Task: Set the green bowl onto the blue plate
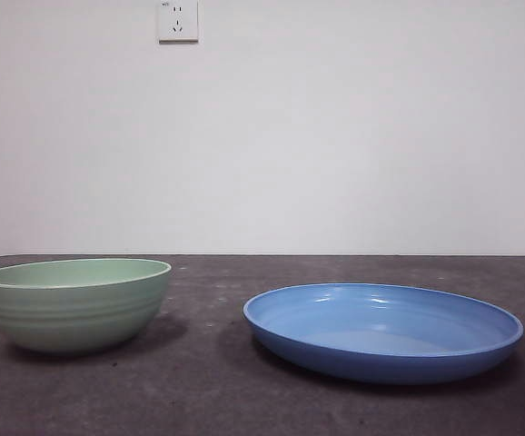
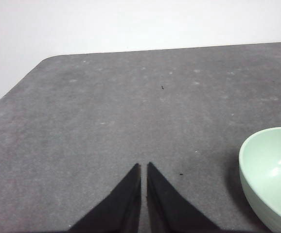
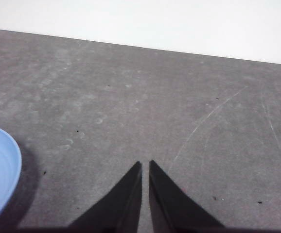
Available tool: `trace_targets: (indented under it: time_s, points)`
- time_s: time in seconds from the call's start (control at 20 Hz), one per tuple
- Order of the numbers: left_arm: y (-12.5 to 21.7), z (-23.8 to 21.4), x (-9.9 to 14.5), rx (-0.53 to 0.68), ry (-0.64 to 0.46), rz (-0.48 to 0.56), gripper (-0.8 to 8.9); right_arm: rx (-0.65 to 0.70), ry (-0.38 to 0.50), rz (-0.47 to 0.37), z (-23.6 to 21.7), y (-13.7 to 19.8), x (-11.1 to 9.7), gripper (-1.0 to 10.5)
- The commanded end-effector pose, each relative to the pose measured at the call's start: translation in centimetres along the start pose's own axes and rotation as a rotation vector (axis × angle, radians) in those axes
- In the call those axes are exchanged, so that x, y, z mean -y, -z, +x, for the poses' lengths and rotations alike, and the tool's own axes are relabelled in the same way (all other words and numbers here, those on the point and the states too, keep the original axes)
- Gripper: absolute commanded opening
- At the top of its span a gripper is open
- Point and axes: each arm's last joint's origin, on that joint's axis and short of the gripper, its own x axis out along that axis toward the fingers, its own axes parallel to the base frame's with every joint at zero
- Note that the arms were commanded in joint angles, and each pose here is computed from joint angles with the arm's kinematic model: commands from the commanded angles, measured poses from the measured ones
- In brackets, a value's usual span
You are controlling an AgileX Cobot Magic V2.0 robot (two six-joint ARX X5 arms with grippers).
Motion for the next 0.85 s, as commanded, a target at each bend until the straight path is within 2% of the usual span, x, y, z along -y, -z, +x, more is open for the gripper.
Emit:
trace_targets:
  time_s: [0.05, 0.65, 0.85]
  points:
    - [0.71, 0.2, 0.03, -0.024, 0.0, -0.002, 0.21, 0.007, 0.003, -0.003, 0.03, 0.05, 0.02, 0.2]
    - [0.69, 0.2, 0.03, -0.023, 0.0, -0.015, 0.2, 0.012, -0.011, 0.001, 0.03, 0.01, -0.02, 0.2]
    - [0.72, 0.19, 0.03, -0.026, 0.0, -0.045, 0.18, 0.018, -0.056, 0.07, 0.03, -0.05, -0.15, 0.2]
